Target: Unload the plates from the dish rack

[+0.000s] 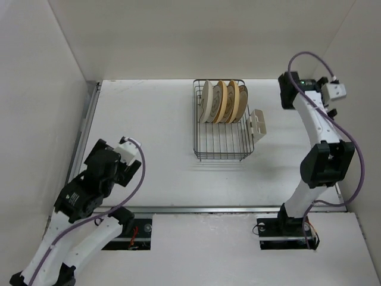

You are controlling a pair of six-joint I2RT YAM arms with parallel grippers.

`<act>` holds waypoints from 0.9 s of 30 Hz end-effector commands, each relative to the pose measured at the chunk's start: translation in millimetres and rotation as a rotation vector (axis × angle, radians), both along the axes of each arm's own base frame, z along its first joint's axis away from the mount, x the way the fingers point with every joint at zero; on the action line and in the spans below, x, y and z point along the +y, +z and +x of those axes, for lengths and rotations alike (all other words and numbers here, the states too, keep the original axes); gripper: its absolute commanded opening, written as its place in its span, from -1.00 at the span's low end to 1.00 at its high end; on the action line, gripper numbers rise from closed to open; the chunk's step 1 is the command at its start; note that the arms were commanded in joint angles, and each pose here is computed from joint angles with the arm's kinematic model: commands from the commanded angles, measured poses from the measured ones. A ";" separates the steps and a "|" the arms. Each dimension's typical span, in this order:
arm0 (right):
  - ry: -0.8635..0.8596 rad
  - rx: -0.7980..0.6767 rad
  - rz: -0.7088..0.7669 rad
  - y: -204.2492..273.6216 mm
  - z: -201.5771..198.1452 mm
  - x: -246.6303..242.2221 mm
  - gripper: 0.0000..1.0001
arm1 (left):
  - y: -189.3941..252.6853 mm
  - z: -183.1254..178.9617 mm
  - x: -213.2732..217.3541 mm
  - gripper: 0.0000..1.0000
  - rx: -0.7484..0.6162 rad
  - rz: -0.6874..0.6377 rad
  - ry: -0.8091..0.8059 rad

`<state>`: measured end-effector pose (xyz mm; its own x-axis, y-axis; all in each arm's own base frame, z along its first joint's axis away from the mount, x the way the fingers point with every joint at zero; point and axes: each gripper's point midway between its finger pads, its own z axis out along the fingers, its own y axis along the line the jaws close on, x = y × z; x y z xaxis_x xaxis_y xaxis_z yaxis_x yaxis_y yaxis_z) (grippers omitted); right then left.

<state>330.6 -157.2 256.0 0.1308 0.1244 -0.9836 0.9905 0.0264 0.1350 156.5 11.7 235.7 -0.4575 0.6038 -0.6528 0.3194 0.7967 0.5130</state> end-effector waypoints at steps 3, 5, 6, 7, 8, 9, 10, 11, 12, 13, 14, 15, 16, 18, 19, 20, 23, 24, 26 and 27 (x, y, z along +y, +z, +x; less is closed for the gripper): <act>0.194 0.102 0.047 105.2 47.5 23.1 1.00 | 37.9 75.4 -39.3 1.00 -0.079 0.037 -0.032; 0.618 0.045 0.153 115.5 125.0 69.0 1.00 | 58.8 95.8 -50.8 1.00 -0.128 -0.038 0.008; 0.786 0.110 0.137 117.9 138.7 85.4 1.00 | 63.1 104.4 -55.4 1.00 -0.132 -0.074 0.020; 1.038 0.065 0.178 113.5 164.9 124.1 1.00 | 72.9 116.6 -62.4 1.00 -0.140 -0.108 0.031; 1.152 0.044 0.172 121.9 167.1 140.9 1.00 | 79.3 124.6 -67.5 1.00 -0.161 -0.160 0.050; 1.261 0.073 0.164 117.5 172.5 156.6 1.00 | 84.5 130.6 -69.0 1.00 -0.171 -0.185 0.063; 1.413 0.070 0.195 113.8 175.8 183.2 1.00 | 90.7 141.4 -73.2 1.00 -0.186 -0.229 0.091; 1.476 0.064 0.212 113.5 175.7 194.7 0.97 | 90.5 144.8 -75.0 1.00 -0.181 -0.227 0.092; 1.528 0.084 0.246 102.6 177.7 204.9 0.92 | 90.5 151.2 -75.6 1.00 -0.191 -0.251 0.114; 1.574 0.107 0.264 92.4 178.3 216.6 0.84 | 85.0 154.1 -79.3 1.00 -0.177 -0.291 0.141; 1.605 0.135 0.292 80.5 174.6 228.4 0.81 | 79.9 161.8 -84.3 1.00 -0.163 -0.306 0.156; 1.610 0.162 0.312 66.7 176.6 233.4 0.77 | 71.5 165.1 -83.5 1.00 -0.138 -0.308 0.179; 1.616 0.186 0.330 54.4 177.9 238.4 0.73 | 69.8 169.3 -83.4 0.97 -0.136 -0.312 0.203; 1.592 0.231 0.339 36.3 178.8 244.5 0.59 | 53.7 180.4 -79.2 0.97 -0.109 -0.292 0.297; 1.575 0.270 0.349 22.8 178.9 241.4 0.56 | 51.8 183.5 -73.2 0.97 -0.109 -0.282 0.340; 1.577 0.275 0.344 22.6 178.1 246.3 0.46 | 48.5 186.2 -67.0 0.95 -0.118 -0.260 0.387; 1.588 0.308 0.369 0.6 177.1 252.6 0.30 | 41.6 199.7 -58.5 0.89 -0.147 -0.261 0.452; 1.598 0.322 0.376 -4.8 174.5 258.5 0.24 | 34.1 200.4 -57.4 0.85 -0.147 -0.252 0.459; 1.594 0.357 0.393 -24.8 176.2 262.9 0.24 | 34.4 202.4 -57.8 0.85 -0.170 -0.262 0.451; 1.580 0.361 0.402 -29.3 177.6 261.9 0.24 | 30.1 201.8 -59.5 0.85 -0.157 -0.263 0.443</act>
